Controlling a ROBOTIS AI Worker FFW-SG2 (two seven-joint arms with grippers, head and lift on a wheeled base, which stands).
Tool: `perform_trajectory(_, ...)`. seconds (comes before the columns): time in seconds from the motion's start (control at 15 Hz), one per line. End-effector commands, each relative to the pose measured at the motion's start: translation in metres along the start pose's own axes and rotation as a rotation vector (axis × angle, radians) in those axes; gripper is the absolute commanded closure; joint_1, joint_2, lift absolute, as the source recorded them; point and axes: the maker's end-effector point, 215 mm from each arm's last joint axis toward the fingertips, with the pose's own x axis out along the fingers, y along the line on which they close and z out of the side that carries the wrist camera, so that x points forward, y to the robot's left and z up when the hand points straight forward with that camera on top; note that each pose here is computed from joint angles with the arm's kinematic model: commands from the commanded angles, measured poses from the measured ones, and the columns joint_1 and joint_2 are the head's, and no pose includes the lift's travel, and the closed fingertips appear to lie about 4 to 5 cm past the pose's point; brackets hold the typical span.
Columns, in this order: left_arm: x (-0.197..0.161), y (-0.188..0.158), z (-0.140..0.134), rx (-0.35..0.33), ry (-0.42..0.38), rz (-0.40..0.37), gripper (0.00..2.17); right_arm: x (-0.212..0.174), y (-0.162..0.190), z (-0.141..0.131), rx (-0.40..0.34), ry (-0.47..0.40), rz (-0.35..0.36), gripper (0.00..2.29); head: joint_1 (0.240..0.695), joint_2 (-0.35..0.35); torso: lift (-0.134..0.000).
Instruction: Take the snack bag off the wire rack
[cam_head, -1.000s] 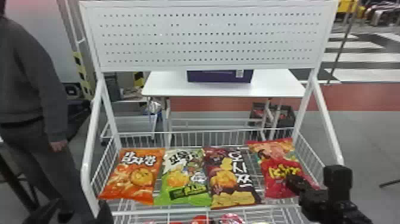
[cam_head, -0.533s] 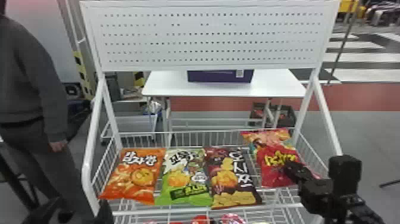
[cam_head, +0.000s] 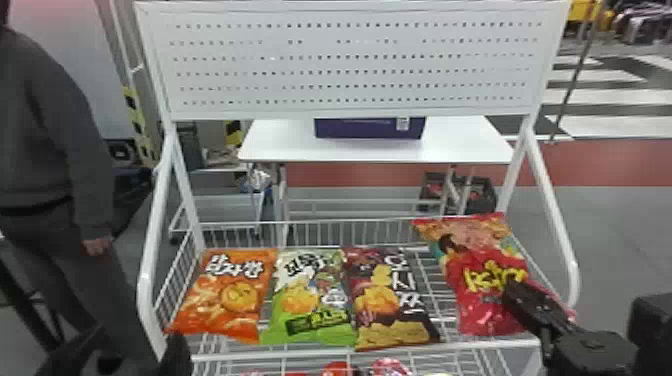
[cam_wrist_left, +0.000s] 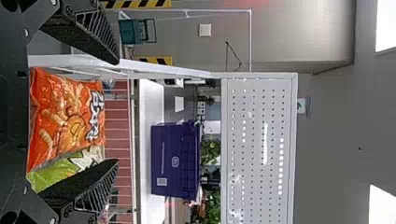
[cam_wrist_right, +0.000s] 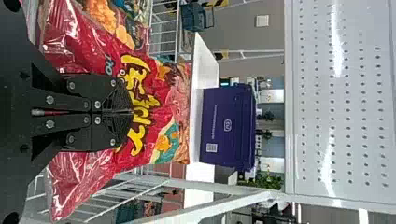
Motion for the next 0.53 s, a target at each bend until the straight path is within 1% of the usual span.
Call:
perform_trajectory(0.0, 0.002, 0.0, 0.003, 0.001, -0.006, -0.007, 0.14, -0.027, -0.008, 0.001, 0.01, -0.026, -0.015, 2.08, 0.499, 0.0, 0.0)
perform_trajectory(0.13, 0.002, 0.0, 0.003, 0.003, -0.006, -0.009, 0.14, -0.045, -0.021, 0.003, 0.034, -0.052, -0.038, 2.07, 0.499, 0.0, 0.0)
perform_trajectory(0.4, 0.001, -0.001, 0.005, -0.005, -0.009, -0.015, 0.14, -0.071, -0.039, -0.004, 0.046, -0.062, -0.077, 2.08, 0.499, 0.0, 0.0)
perform_trajectory(0.47, 0.001, 0.0, 0.006, -0.009, -0.009, -0.012, 0.14, -0.075, -0.042, -0.009, 0.044, -0.052, -0.084, 2.08, 0.499, 0.0, 0.0)
